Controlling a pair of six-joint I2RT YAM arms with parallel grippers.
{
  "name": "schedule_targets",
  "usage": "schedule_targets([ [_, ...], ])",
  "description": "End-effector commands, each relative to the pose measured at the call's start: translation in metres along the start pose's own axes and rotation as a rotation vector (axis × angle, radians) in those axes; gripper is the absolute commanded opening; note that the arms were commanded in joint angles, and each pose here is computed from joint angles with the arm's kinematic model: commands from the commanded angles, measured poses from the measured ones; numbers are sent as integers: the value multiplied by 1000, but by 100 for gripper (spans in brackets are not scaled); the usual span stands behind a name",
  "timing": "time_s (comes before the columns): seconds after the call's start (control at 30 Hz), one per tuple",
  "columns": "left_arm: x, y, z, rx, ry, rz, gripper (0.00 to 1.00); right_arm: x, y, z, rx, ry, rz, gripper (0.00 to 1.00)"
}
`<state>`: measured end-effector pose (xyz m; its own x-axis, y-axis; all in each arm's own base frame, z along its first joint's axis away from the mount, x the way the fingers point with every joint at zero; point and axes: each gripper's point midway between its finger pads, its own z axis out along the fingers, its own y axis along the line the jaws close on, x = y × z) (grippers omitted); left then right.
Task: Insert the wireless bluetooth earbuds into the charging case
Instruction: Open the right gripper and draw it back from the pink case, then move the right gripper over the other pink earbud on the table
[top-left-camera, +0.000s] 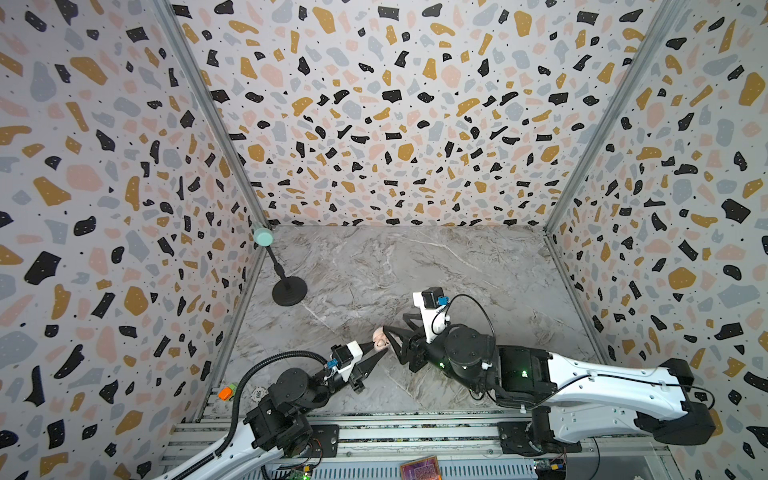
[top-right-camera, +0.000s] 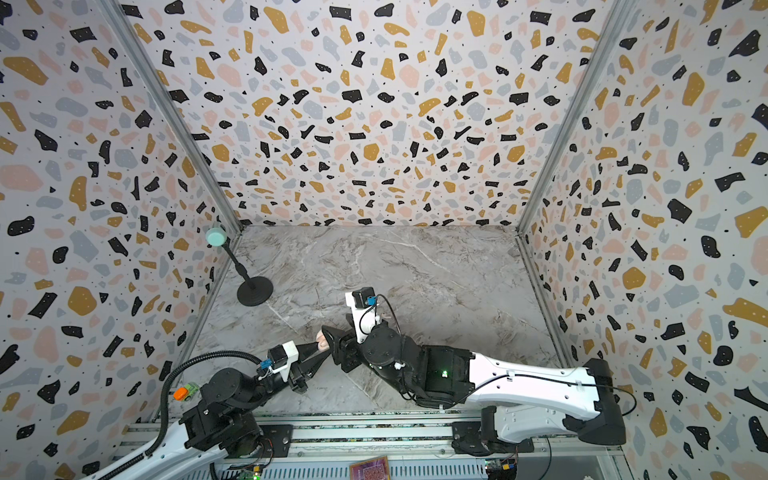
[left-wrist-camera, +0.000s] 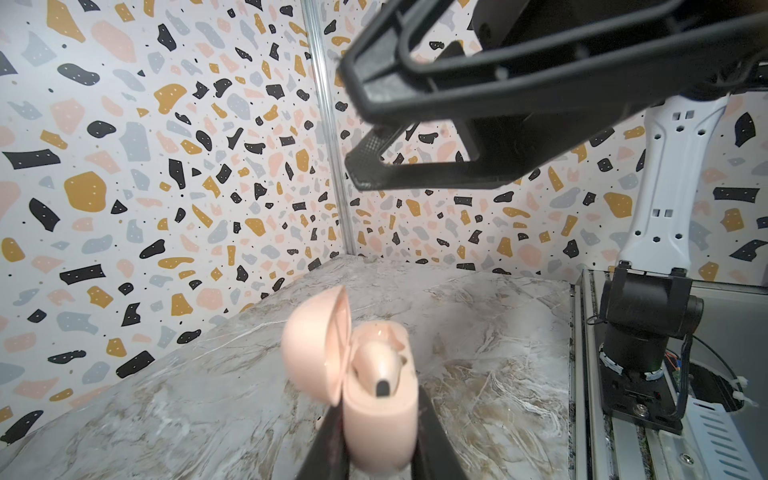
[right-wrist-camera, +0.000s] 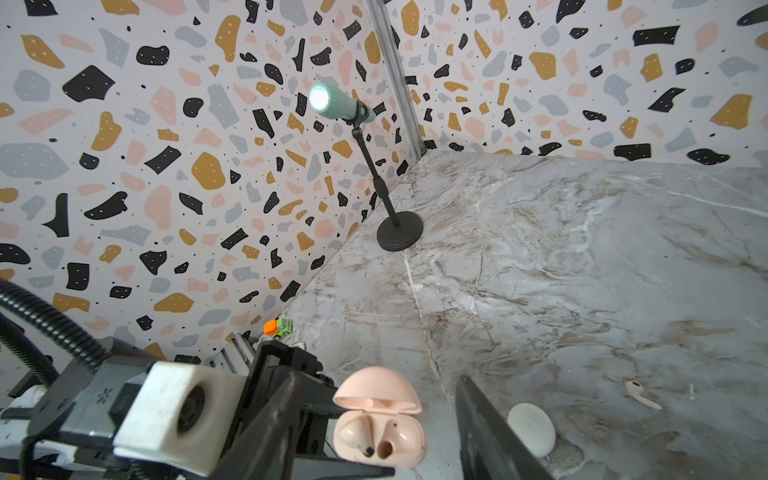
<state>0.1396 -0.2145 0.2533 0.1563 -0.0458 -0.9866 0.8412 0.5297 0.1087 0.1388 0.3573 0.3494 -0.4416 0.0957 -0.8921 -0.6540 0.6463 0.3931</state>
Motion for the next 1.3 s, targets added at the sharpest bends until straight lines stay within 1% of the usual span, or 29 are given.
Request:
schedule_targets([
  [0.0,-26,-1,-1,13,-90,21,0,-2,-17,-13,55,-13,-18,64],
  [0.13,-27,3,3,-7,-71,22,0,-4,-31,-21,77,-28,-3,65],
  [0.23,-27,9,7,-33,-49,-7,0,-2,-43,-24,95,-30,12,67],
  [0.33,-28,9,7,-33,-60,-1,0,2,-56,-25,105,-22,36,70],
  [0.4,-28,10,6,-42,-66,1,0,5,-67,-25,127,-21,48,74],
  [0.5,-29,5,2,-16,-89,23,0,10,-88,-25,169,-8,65,85],
  [0.57,-28,-1,0,15,-105,32,0,13,-101,-26,182,-3,77,90],
  [0.63,-25,-11,-2,67,-119,55,0,15,-114,-26,202,1,90,98],
  [0.67,-23,-15,-3,89,-121,69,0,15,-120,-26,210,4,97,99],
  [0.77,-21,-16,0,97,-101,63,0,17,-138,-26,231,20,109,99],
  [0.9,-22,-22,10,142,-49,100,0,25,-162,-22,271,52,107,99],
  [1.07,-12,-27,23,189,13,156,0,44,-183,-10,291,103,95,99],
  [1.13,-6,-26,25,177,7,181,0,52,-185,-1,281,132,55,99],
  [1.27,-5,-20,23,133,-43,167,0,71,-196,14,321,206,-15,99],
])
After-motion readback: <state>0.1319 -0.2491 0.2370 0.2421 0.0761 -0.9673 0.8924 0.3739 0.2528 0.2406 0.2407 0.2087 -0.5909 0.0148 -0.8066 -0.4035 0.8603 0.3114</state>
